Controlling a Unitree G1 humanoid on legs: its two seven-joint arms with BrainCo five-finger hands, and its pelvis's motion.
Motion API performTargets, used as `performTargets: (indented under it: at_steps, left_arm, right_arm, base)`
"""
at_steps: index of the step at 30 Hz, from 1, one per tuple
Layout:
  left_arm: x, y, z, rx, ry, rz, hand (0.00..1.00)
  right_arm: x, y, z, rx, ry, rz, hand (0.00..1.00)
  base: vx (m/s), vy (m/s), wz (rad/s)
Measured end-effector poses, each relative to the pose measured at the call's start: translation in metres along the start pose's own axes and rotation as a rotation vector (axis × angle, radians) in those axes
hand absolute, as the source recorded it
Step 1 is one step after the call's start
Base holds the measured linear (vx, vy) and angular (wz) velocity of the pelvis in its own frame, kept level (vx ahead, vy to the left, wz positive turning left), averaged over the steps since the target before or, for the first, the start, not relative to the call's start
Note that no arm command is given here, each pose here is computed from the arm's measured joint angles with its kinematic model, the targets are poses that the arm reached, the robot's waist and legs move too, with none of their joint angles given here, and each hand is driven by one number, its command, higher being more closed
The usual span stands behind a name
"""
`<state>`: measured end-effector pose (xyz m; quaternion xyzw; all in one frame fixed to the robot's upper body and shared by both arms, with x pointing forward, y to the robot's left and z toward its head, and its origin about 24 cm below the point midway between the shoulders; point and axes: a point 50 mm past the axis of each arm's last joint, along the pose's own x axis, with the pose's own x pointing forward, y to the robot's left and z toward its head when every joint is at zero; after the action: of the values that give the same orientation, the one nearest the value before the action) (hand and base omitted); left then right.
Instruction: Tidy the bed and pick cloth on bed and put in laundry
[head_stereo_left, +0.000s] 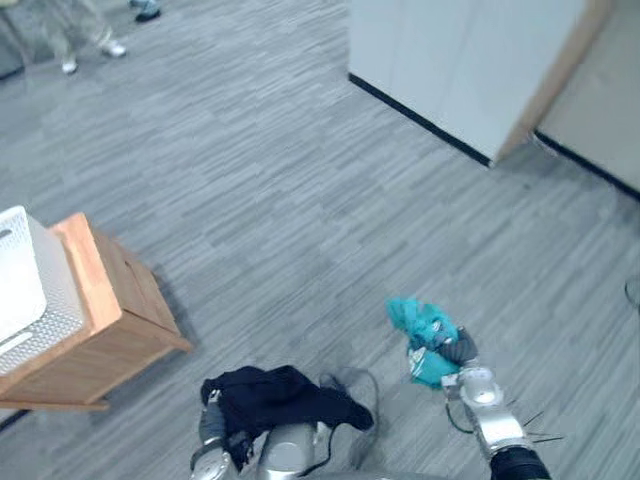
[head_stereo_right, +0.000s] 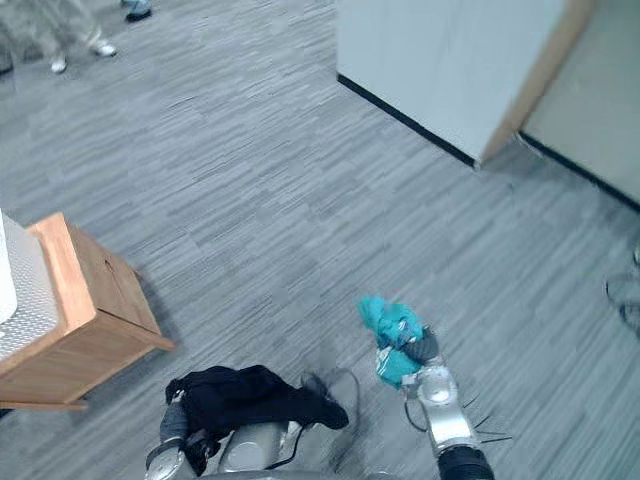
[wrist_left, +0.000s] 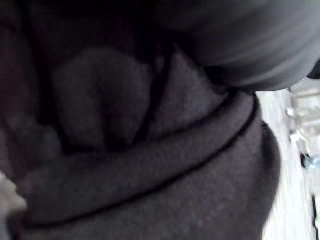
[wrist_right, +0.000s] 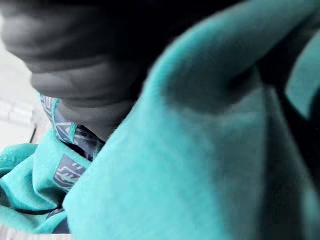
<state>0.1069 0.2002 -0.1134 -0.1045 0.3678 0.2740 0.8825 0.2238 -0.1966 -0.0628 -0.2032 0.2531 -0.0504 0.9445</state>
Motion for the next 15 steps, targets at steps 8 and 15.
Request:
performTargets:
  at_steps: [8, 15]
  left_arm:
    - [0.005, -0.016, -0.002, 0.074, 0.018, -0.051, 1.00]
    - [-0.006, 0.009, -0.032, 0.169, 0.113, -0.003, 1.00]
  right_arm:
    - [-0.018, 0.003, -0.005, 0.071, -0.036, 0.001, 1.00]
    - [-0.042, 0.017, -0.046, 0.085, 0.121, 0.050, 1.00]
  base:
    - [0.64, -0.144, 2.00]
    - [0.53, -0.508, 1.22]
